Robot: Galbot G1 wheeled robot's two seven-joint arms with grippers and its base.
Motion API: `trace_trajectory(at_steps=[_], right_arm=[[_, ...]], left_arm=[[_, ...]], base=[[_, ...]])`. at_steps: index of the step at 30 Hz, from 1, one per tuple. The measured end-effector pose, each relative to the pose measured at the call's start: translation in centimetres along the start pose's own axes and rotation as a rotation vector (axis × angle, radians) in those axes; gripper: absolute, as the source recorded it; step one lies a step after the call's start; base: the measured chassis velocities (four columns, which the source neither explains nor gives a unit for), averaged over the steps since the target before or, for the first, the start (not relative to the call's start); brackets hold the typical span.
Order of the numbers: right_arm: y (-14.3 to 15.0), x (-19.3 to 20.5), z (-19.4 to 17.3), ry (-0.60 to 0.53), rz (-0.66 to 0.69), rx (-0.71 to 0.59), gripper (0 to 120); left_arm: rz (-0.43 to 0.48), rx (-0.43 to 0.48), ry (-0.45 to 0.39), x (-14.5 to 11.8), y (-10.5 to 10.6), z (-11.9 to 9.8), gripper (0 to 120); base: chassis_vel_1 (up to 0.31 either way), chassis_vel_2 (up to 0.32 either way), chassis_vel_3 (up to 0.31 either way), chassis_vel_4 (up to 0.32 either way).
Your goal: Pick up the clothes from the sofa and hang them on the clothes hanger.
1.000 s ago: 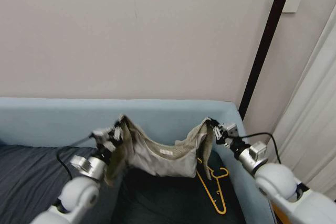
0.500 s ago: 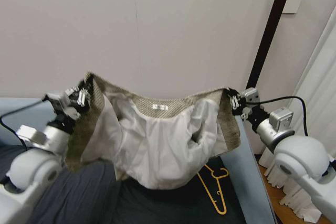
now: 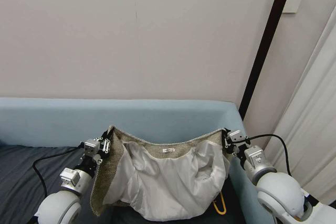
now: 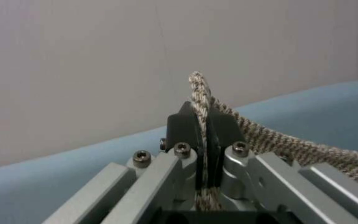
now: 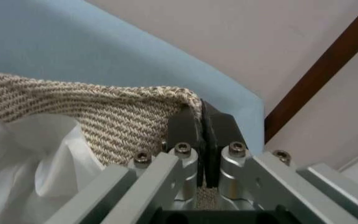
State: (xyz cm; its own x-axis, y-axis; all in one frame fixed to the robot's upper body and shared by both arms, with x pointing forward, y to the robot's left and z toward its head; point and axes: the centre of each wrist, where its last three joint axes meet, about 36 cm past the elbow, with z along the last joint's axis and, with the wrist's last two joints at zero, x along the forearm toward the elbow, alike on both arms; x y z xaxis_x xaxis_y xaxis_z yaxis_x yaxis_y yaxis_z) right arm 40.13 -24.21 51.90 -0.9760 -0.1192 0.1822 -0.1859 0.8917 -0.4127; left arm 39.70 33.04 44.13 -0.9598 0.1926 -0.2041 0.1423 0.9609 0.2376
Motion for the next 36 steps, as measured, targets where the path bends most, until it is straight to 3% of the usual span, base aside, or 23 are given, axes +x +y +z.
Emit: trace_trajectory(at_steps=[6, 7, 9, 12, 16, 18, 21, 23, 26, 27, 28, 36], right_arm=[[-0.4, 0.6, -2.8, -0.048, 0.047, -0.060, 0], [-1.4, 0.6, -4.1, -0.109, 0.069, -0.077, 0], [-1.9, 0.6, -4.7, -0.144, 0.080, -0.084, 0], [-3.8, 1.1, -7.6, -0.287, 0.113, -0.109, 0], [-4.6, 2.0, -8.9, -0.345, 0.124, -0.127, 0], [-4.2, 2.1, -8.5, -0.332, 0.121, -0.124, 0], [-1.9, 1.3, -5.5, -0.225, 0.093, -0.114, 0], [-1.4, 1.1, -4.9, -0.204, 0.086, -0.114, 0], [1.9, 0.0, -2.2, -0.120, 0.030, -0.129, 0], [1.9, 0.0, -2.2, -0.120, 0.030, -0.129, 0], [3.9, -0.7, -0.6, -0.081, -0.007, -0.133, 0], [8.6, -4.0, 3.0, 0.043, -0.043, -0.186, 0]], left_arm=[[-0.080, -0.017, -0.074, -0.7, 0.5, -2.9, 0], [-0.110, -0.011, -0.117, -1.3, 1.2, -4.7, 0], [-0.122, -0.009, -0.138, -1.6, 1.7, -5.6, 0], [-0.167, -0.016, -0.232, -2.3, 4.3, -10.0, 0], [-0.193, -0.066, -0.266, -1.8, 6.3, -11.6, 0], [-0.185, -0.080, -0.247, -1.4, 6.0, -11.0, 0], [-0.137, -0.098, -0.159, -0.2, 4.1, -7.5, 0], [-0.128, -0.106, -0.139, 0.0, 3.6, -6.7, 0], [-0.102, -0.135, -0.043, 1.7, 1.7, -3.0, 0], [-0.102, -0.135, -0.043, 1.7, 1.7, -3.0, 0], [-0.095, -0.133, 0.013, 2.8, 0.8, -1.4, 0], [-0.134, -0.140, 0.160, 4.3, -0.4, 2.7, 0]], base=[[0.000, 0.000, 0.000, 0.000], [0.000, 0.000, 0.000, 0.000], [0.000, 0.000, 0.000, 0.000], [0.000, 0.000, 0.000, 0.000], [0.000, 0.000, 0.000, 0.000], [0.000, 0.000, 0.000, 0.000], [0.000, 0.000, 0.000, 0.000], [0.000, 0.000, 0.000, 0.000], [0.000, 0.000, 0.000, 0.000], [0.000, 0.000, 0.000, 0.000], [0.000, 0.000, 0.000, 0.000], [0.000, 0.000, 0.000, 0.000]])
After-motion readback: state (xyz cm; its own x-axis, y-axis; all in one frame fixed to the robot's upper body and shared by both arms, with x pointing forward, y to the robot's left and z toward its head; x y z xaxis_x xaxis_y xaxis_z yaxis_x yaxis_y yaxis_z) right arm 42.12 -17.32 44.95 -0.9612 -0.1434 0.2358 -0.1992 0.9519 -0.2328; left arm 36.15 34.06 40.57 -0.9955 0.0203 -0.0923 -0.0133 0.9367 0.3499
